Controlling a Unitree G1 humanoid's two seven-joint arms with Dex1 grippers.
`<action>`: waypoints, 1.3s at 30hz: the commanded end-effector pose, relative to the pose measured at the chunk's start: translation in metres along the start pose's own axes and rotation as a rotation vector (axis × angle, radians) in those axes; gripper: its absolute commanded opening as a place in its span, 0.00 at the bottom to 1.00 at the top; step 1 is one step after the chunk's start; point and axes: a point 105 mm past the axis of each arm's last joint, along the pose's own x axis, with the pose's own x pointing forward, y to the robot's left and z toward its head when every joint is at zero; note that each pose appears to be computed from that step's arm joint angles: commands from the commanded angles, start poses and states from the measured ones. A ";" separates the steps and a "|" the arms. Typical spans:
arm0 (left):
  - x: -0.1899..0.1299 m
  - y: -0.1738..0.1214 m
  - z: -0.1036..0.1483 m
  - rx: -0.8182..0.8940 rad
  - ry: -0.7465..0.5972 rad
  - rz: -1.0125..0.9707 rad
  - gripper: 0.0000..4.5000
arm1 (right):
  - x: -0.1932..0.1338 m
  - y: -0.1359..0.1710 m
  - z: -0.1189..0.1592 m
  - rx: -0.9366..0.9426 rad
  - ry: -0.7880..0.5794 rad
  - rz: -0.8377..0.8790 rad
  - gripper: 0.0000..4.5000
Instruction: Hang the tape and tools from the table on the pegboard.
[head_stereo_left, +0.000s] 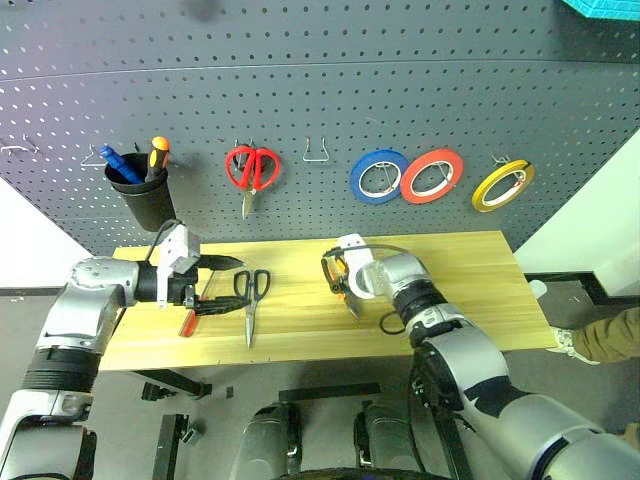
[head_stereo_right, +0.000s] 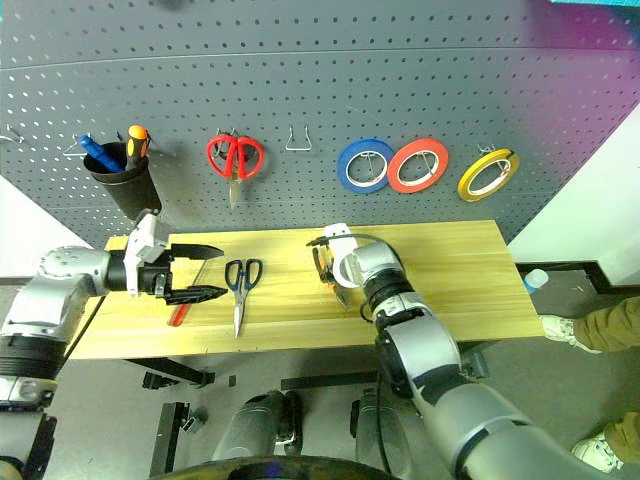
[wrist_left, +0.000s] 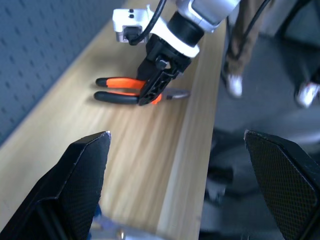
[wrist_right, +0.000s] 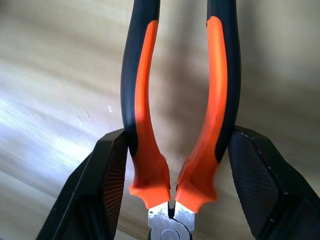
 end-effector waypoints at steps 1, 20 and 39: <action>-0.012 -0.003 0.016 0.035 -0.065 0.026 1.00 | -0.045 0.002 0.029 0.001 -0.143 0.069 0.60; -0.040 0.016 0.082 0.151 -0.453 0.290 1.00 | -0.198 0.030 0.113 -0.096 -0.874 0.229 0.60; -0.039 0.026 0.078 0.136 -0.465 0.342 1.00 | -0.188 0.085 0.228 -0.305 -1.343 0.126 0.59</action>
